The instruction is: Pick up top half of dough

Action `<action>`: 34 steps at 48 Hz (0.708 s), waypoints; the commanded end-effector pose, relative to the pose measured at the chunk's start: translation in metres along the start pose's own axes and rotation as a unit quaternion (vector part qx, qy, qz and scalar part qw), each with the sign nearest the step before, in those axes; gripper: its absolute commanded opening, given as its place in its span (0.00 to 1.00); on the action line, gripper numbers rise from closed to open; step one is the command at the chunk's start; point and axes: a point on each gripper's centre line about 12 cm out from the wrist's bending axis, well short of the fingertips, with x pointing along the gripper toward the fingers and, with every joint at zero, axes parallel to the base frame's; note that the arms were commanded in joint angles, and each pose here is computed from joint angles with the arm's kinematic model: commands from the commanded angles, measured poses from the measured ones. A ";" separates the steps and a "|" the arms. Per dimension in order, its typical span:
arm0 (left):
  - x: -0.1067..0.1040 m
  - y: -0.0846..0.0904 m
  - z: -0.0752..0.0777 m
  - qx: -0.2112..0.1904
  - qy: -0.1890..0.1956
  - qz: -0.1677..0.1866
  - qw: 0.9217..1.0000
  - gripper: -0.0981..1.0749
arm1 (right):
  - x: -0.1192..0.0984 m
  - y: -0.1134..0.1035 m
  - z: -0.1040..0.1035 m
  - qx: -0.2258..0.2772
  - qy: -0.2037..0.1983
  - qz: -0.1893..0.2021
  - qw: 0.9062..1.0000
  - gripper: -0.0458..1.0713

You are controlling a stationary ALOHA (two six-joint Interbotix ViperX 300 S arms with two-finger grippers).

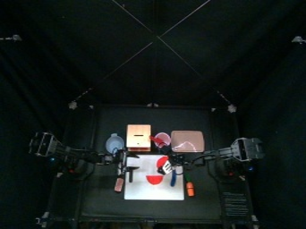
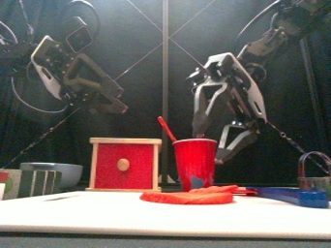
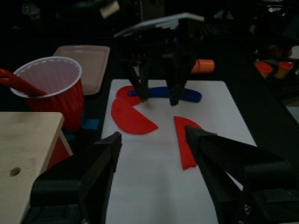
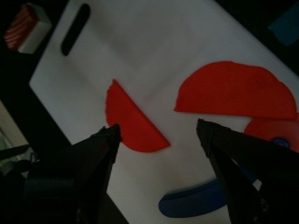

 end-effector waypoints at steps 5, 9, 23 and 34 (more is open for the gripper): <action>0.004 -0.001 0.009 0.000 -0.014 -0.001 1.000 0.88 | -0.012 -0.026 0.011 -0.004 -0.019 -0.026 0.999 0.93; 0.004 -0.001 0.009 -0.002 -0.014 0.000 1.000 0.88 | -0.003 -0.041 0.013 -0.007 -0.014 -0.050 0.999 0.93; 0.004 0.000 0.009 -0.002 -0.014 0.000 1.000 0.88 | 0.013 -0.059 0.013 -0.013 -0.004 -0.078 0.997 0.93; 0.004 0.000 0.009 -0.002 -0.014 0.000 1.000 0.88 | 0.032 -0.062 0.011 -0.012 -0.009 -0.071 0.997 0.93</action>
